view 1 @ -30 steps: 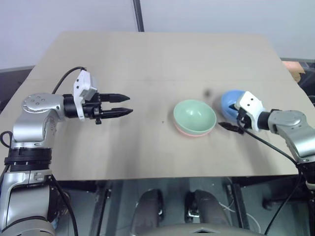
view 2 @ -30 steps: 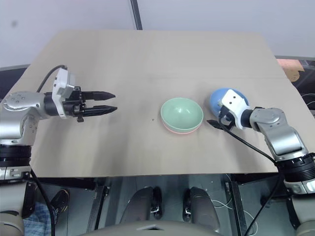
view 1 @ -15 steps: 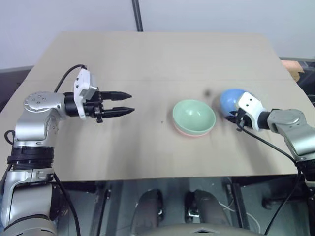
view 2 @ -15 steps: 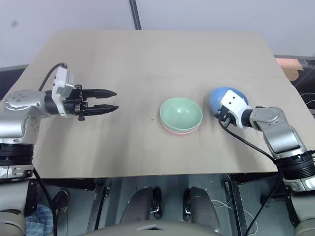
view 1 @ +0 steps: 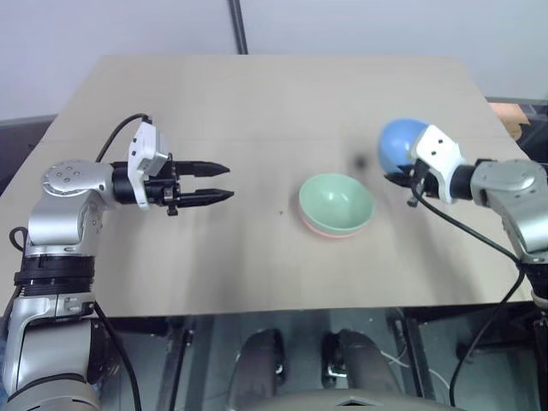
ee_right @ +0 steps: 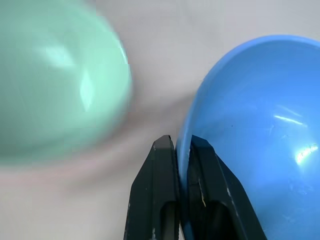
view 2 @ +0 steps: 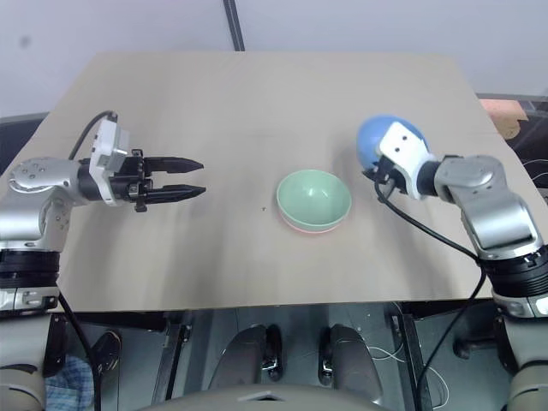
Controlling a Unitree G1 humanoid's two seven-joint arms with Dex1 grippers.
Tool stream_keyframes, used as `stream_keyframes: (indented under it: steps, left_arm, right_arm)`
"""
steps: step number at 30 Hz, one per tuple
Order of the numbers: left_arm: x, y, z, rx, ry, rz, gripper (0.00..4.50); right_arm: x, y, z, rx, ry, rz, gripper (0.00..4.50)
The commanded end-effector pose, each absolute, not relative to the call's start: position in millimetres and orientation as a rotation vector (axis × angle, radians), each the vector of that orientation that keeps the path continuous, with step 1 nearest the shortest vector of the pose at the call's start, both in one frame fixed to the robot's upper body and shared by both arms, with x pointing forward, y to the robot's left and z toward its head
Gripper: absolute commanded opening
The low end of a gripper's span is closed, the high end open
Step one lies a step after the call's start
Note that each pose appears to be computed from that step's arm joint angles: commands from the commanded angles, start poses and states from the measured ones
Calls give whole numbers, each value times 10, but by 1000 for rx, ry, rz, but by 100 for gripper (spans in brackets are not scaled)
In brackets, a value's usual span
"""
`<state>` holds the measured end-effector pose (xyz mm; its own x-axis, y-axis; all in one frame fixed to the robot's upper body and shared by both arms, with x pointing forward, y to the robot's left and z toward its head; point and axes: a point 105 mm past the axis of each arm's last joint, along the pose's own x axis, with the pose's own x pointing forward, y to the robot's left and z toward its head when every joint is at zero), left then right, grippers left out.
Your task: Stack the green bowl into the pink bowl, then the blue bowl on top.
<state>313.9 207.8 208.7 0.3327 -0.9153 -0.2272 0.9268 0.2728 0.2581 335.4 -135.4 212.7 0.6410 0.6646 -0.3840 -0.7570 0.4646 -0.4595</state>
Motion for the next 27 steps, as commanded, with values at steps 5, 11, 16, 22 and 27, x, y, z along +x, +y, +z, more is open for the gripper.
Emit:
stream_keyframes:
  steps: [5, 11, 16, 22, 27]
  left_arm:
    - [3156, 2076, 2174, 413, 5, -1247, 260]
    - [3182, 2062, 2146, 447, 13, -1255, 260]
    - [3195, 2042, 2141, 441, 12, -1265, 260]
    - [3202, 2032, 2128, 439, 12, -1270, 260]
    - [3211, 2023, 2129, 437, 9, -1272, 260]
  right_arm:
    - [2819, -854, 2392, -726, 60, 1170, 4]
    - [2710, -768, 2361, -777, 87, 1215, 4]
    - [2685, -714, 2432, -792, 54, 1214, 129]
    - [2701, -764, 2483, -778, 56, 1189, 208]
    - [2788, -997, 2427, -769, 97, 1125, 208]
